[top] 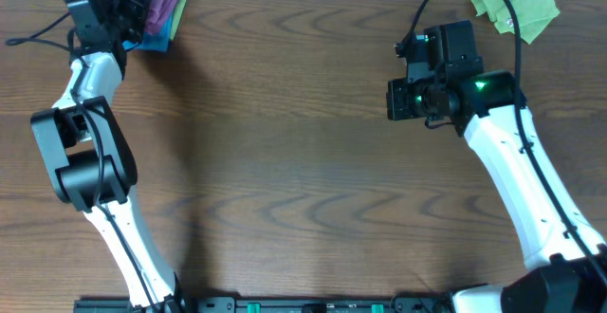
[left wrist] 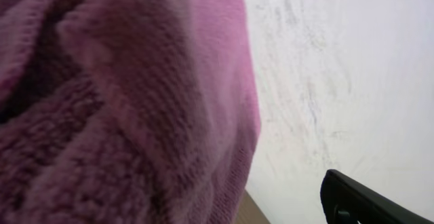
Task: Fold the cloth
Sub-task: 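Place the cloth on top of the stack and release the left gripper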
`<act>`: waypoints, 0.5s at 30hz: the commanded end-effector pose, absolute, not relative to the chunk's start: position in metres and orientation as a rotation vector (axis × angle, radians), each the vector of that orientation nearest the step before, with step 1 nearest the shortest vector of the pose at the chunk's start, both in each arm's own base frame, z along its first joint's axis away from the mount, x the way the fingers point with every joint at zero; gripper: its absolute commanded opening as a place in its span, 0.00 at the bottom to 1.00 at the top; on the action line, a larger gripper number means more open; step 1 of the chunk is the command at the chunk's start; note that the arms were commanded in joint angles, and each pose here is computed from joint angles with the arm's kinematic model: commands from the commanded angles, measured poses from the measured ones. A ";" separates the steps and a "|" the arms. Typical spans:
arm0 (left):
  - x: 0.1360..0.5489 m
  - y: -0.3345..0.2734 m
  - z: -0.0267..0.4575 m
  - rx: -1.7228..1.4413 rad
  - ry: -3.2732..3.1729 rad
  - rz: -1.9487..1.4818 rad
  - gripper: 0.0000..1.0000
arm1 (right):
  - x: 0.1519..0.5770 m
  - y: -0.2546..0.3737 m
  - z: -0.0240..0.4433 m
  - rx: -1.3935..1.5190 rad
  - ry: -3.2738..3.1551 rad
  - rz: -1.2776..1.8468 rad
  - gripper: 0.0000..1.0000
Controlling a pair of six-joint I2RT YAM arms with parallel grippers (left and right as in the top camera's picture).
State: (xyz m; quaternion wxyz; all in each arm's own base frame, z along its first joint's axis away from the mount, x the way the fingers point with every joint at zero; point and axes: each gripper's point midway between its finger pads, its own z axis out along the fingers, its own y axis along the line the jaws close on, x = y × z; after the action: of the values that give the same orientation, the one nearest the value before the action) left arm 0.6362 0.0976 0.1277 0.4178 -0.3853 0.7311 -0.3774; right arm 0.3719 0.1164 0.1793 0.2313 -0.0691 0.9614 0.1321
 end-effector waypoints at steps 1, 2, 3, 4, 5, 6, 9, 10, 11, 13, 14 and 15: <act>0.632 0.111 0.133 -0.968 1.827 -0.968 0.95 | 0.371 0.121 0.190 -0.188 2.615 0.381 0.02; 0.631 0.114 0.133 -0.966 1.829 -0.979 0.95 | 0.371 0.121 0.190 -0.188 2.614 0.381 0.02; 0.629 0.116 0.134 -0.966 1.829 -0.985 0.95 | 0.371 0.121 0.191 -0.188 2.613 0.381 0.02; 0.628 0.118 0.136 -0.961 1.828 -0.995 0.96 | 0.372 0.121 0.191 -0.188 2.612 0.381 0.02; 0.626 0.121 0.138 -0.960 1.826 -1.002 0.95 | 0.372 0.121 0.191 -0.188 2.610 0.381 0.02; 0.625 0.123 0.140 -0.955 1.825 -1.012 0.95 | 0.372 0.121 0.191 -0.188 2.609 0.381 0.02; 0.621 0.125 0.143 -0.938 1.829 -1.047 0.96 | 0.373 0.121 0.191 -0.188 2.607 0.381 0.02; 0.620 0.125 0.144 -0.932 1.831 -1.058 0.96 | 0.373 0.121 0.191 -0.188 2.607 0.381 0.02; 0.619 0.125 0.144 -0.929 1.836 -1.072 0.96 | 0.373 0.121 0.191 -0.188 2.607 0.381 0.02; 0.616 0.123 0.143 -0.924 1.848 -1.098 0.95 | 0.373 0.121 0.191 -0.188 2.607 0.382 0.02; 0.615 0.122 0.142 -0.925 1.854 -1.107 0.96 | 0.373 0.121 0.191 -0.188 2.607 0.382 0.02; 0.614 0.121 0.142 -0.924 1.861 -1.119 0.96 | 0.373 0.121 0.191 -0.188 2.607 0.382 0.01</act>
State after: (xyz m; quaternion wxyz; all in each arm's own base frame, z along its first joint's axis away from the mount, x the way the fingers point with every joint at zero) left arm 0.6170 0.1280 0.1273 0.3871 -0.3839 0.7279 -0.4158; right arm 0.3733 0.1167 0.1801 0.2346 -0.0694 0.9605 0.1326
